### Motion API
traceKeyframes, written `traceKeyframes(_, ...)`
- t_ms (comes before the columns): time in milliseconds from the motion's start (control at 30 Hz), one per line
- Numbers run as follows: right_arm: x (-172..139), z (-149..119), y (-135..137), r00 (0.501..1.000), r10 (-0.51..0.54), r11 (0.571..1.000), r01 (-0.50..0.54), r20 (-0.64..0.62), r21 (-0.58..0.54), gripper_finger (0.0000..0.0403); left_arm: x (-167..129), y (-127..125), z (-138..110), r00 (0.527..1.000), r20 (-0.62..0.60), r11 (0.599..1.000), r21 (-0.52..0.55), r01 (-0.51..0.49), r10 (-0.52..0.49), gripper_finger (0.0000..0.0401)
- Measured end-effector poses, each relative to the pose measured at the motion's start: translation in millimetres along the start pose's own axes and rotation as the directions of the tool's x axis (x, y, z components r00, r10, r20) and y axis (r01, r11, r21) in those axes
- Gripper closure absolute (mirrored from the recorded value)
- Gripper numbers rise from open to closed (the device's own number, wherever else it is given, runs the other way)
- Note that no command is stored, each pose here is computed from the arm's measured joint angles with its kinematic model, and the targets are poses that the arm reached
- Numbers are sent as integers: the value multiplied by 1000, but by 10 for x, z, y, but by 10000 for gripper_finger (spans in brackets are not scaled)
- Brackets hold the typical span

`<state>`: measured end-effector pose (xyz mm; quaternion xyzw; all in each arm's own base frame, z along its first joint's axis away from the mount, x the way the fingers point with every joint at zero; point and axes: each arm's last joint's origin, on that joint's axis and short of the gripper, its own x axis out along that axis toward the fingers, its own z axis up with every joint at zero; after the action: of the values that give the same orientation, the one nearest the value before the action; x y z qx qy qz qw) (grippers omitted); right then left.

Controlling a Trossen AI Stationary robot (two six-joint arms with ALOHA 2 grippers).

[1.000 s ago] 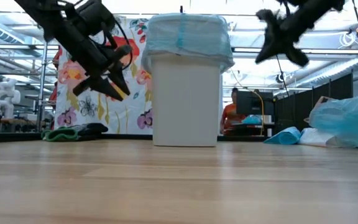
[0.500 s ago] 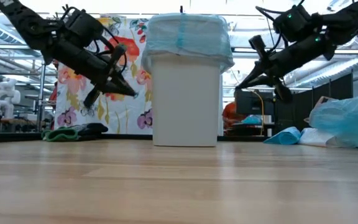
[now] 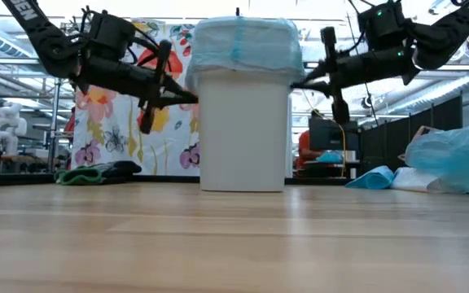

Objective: Place trash/remove bag and relplace
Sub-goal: Close the trash bag

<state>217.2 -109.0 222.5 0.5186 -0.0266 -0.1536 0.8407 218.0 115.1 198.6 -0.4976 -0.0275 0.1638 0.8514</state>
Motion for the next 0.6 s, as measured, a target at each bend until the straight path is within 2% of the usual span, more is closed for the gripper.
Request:
traceKeyframes(167, -4, 30, 149, 988, 146, 989, -144, 40, -39, 403, 2, -61, 24, 997, 2, 997, 15, 81, -81, 400)
traceKeyframes(300, -20, 61, 231, 971, 228, 973, -224, 77, -65, 403, -21, -161, 79, 983, 50, 984, 43, 172, -174, 400)
traceKeyframes(600, -40, 88, 293, 951, 293, 955, -288, 99, -65, 403, -41, -244, 121, 962, 88, 966, 46, 254, -257, 401)
